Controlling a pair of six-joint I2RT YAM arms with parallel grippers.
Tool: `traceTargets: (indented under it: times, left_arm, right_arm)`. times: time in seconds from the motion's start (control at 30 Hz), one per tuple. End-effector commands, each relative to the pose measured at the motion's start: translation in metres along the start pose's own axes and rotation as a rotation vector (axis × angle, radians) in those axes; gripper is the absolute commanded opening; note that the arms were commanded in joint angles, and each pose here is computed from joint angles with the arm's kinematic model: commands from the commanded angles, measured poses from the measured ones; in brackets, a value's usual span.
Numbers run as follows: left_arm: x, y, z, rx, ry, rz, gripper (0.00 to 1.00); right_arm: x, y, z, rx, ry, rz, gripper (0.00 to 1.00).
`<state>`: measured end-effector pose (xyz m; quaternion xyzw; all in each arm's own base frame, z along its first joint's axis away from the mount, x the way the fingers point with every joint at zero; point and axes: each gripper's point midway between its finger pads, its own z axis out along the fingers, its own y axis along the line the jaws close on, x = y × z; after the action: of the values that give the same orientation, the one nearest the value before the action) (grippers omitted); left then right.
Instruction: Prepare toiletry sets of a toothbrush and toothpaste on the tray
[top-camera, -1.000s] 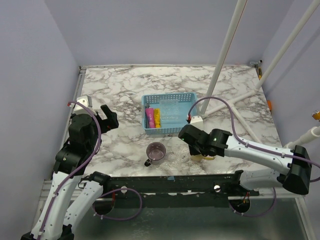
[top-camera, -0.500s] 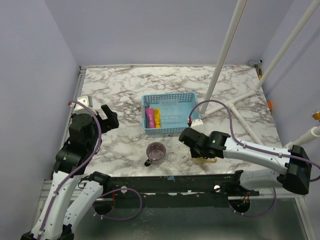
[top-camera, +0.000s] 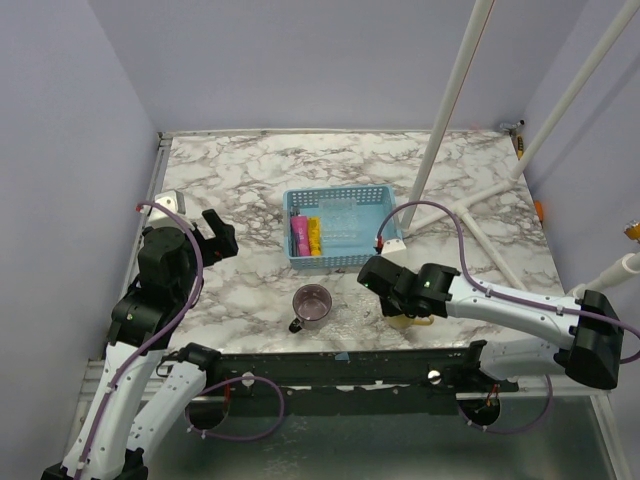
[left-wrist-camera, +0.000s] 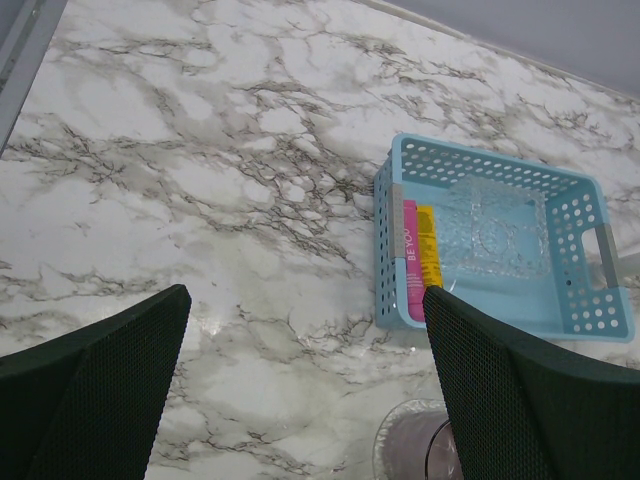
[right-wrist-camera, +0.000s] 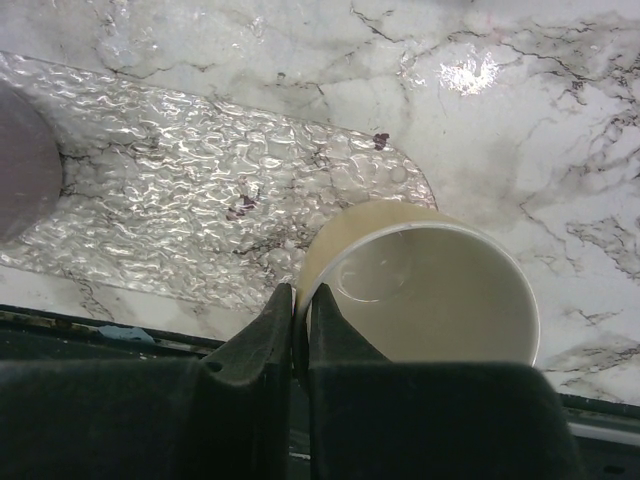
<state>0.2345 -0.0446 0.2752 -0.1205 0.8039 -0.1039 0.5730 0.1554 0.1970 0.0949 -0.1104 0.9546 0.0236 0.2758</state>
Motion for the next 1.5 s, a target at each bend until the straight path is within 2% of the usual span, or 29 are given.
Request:
traceTargets:
  times: [0.0,0.3,0.4,0.7,1.1,1.47]
  left_arm:
    - [0.002,-0.004,0.000,0.025,0.008,0.009,0.98]
    - [0.002,-0.004,0.000,0.027,0.008,0.009,0.98]
    - [0.002,-0.004,0.000,0.027,0.006,0.009,0.98]
    - [0.002,-0.005,0.000,0.028,0.008,0.009,0.98]
    - [0.002,-0.005,0.000,0.031,0.006,0.008,0.98]
    - [0.002,-0.006,-0.001,0.040,0.007,0.008,0.98]
  right_arm:
    - [-0.002,0.006,0.001,-0.021,-0.018,0.029,0.09]
    - [-0.001,0.006,-0.001,-0.026,-0.016,0.038,0.15]
    - [-0.003,0.006,-0.003,-0.026,-0.020,0.042,0.21]
    - [-0.013,0.002,-0.014,-0.018,-0.046,0.050,0.27]
    - [-0.051,-0.009,-0.053,-0.001,-0.152,0.060,0.32]
    - [-0.099,0.022,-0.065,-0.067,-0.260,0.050,0.35]
